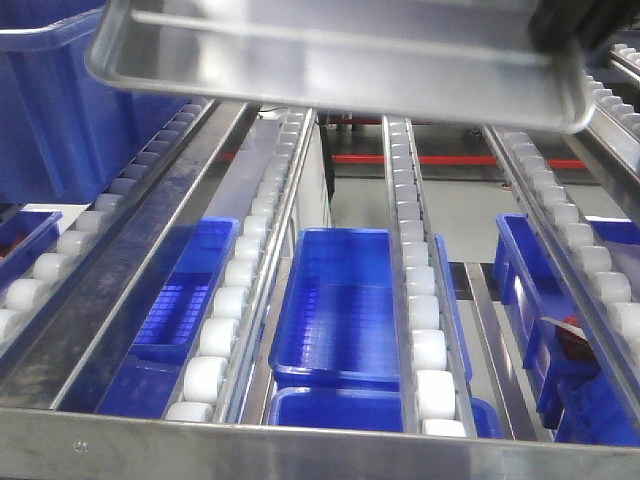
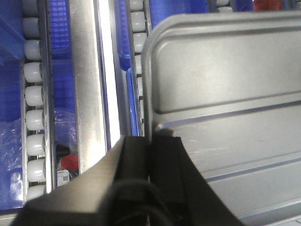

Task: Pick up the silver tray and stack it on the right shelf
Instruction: 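Lift the silver tray up off the shelf with both grippers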

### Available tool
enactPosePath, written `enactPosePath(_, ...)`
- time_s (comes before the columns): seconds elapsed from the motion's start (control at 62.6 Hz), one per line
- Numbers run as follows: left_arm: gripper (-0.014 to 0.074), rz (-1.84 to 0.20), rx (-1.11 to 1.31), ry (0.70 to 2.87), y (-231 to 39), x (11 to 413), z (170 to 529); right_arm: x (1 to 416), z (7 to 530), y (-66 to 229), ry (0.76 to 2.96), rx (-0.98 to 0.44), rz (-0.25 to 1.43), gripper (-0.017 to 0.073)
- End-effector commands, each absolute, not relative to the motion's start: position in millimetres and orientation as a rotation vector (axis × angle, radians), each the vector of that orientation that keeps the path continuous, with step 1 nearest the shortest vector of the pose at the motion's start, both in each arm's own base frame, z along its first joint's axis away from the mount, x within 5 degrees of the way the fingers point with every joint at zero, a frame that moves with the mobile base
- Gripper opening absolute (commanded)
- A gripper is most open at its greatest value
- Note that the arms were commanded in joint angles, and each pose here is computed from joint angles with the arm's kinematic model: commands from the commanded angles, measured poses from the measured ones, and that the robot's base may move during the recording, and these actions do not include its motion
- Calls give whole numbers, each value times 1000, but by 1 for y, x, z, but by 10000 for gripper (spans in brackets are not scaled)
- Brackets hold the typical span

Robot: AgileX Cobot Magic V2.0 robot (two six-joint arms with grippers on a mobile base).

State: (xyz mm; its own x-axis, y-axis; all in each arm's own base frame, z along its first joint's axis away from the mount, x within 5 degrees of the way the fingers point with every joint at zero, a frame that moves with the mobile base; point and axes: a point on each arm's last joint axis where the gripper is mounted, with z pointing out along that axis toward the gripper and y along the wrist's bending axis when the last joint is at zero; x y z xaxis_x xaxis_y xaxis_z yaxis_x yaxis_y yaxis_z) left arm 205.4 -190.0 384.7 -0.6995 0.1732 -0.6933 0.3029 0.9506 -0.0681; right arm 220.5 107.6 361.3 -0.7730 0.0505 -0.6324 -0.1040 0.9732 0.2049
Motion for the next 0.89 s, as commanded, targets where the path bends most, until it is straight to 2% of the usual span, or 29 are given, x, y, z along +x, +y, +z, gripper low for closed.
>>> enactPosePath(0.0,-93,-220,344,2279,-183,202,404,213,392,101,2278,-68,315,60)
enactPosePath(0.878,-93,-199,353,2290,-187,206,399,209,391,98,2309,-63,298,59)
